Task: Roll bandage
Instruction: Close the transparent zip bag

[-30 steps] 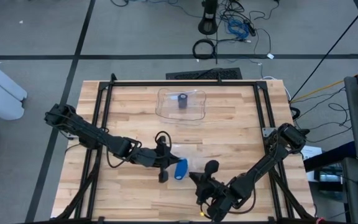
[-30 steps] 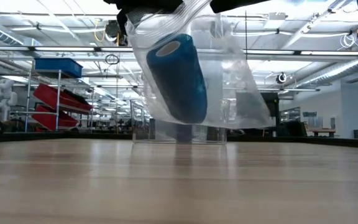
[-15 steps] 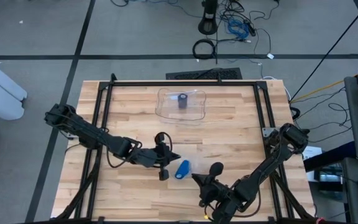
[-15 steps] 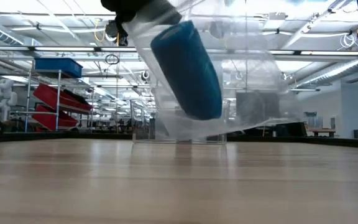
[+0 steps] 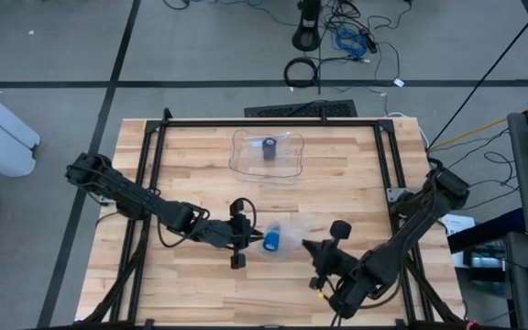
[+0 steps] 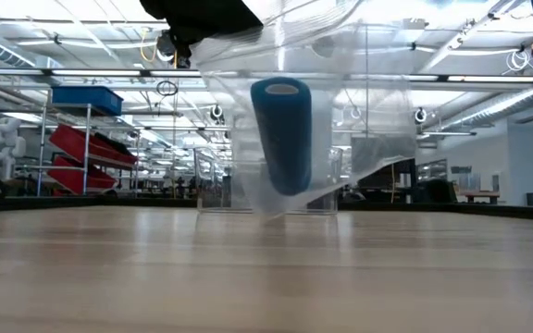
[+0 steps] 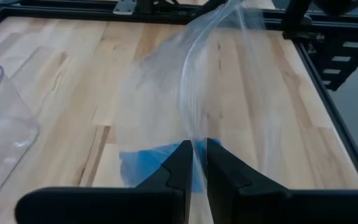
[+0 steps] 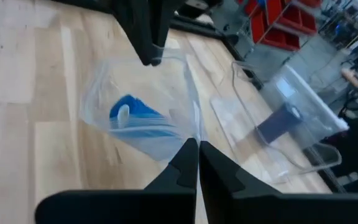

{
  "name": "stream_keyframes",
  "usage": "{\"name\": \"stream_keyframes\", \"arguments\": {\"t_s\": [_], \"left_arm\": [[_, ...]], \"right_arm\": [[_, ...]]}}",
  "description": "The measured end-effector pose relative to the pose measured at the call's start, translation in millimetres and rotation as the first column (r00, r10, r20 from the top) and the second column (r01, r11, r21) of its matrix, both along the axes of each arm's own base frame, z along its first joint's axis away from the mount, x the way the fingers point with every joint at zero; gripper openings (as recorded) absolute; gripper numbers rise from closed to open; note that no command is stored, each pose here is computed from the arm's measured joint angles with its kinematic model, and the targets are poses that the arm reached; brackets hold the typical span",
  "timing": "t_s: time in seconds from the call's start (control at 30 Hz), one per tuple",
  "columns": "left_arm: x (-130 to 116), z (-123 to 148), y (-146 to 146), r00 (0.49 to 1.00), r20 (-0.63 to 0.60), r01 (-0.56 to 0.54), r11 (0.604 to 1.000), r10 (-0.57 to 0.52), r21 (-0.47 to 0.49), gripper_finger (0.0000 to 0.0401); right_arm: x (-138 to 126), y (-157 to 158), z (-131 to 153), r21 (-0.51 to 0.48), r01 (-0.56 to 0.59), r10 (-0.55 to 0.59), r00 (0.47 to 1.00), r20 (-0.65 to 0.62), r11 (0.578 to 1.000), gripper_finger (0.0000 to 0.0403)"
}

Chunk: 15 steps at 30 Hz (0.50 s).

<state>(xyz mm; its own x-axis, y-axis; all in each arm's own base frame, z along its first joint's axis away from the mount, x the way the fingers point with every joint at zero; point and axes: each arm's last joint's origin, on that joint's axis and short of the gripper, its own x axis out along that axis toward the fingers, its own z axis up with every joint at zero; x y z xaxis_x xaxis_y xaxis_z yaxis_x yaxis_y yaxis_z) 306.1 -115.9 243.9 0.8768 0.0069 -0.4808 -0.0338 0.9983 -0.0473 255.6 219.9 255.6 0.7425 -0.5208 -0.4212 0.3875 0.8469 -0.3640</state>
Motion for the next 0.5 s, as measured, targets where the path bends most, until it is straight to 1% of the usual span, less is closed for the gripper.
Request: {"name": "stream_keyframes", "arguments": {"t_s": [0.13, 0.33, 0.4, 0.5], "left_arm": [[1, 2, -1, 1.000, 0.019, 0.001, 1.000, -0.001, -0.008, 0.0041], [2, 4, -1, 0.999, 0.046, 0.006, 1.000, -0.005, -0.021, 0.0040], [2, 4, 0, 0.999, 0.045, 0.004, 1.000, -0.003, -0.021, 0.0033], [3, 4, 1, 0.999, 0.043, 0.001, 1.000, 0.000, -0.021, 0.0010]], "right_arm": [[-4, -4, 6, 0.026, 0.010, -0.011, 1.000, 0.010, 1.000, 0.0000], [6, -18, 10, 0.033, 0.058, -0.058, 0.998, 0.017, 0.998, 0.0000], [9, -22, 9, 0.031, 0.043, -0.042, 0.998, -0.036, 0.999, 0.0000], [13, -25, 6, 0.071, 0.021, -0.013, 0.994, -0.104, 0.997, 0.0000]]}}
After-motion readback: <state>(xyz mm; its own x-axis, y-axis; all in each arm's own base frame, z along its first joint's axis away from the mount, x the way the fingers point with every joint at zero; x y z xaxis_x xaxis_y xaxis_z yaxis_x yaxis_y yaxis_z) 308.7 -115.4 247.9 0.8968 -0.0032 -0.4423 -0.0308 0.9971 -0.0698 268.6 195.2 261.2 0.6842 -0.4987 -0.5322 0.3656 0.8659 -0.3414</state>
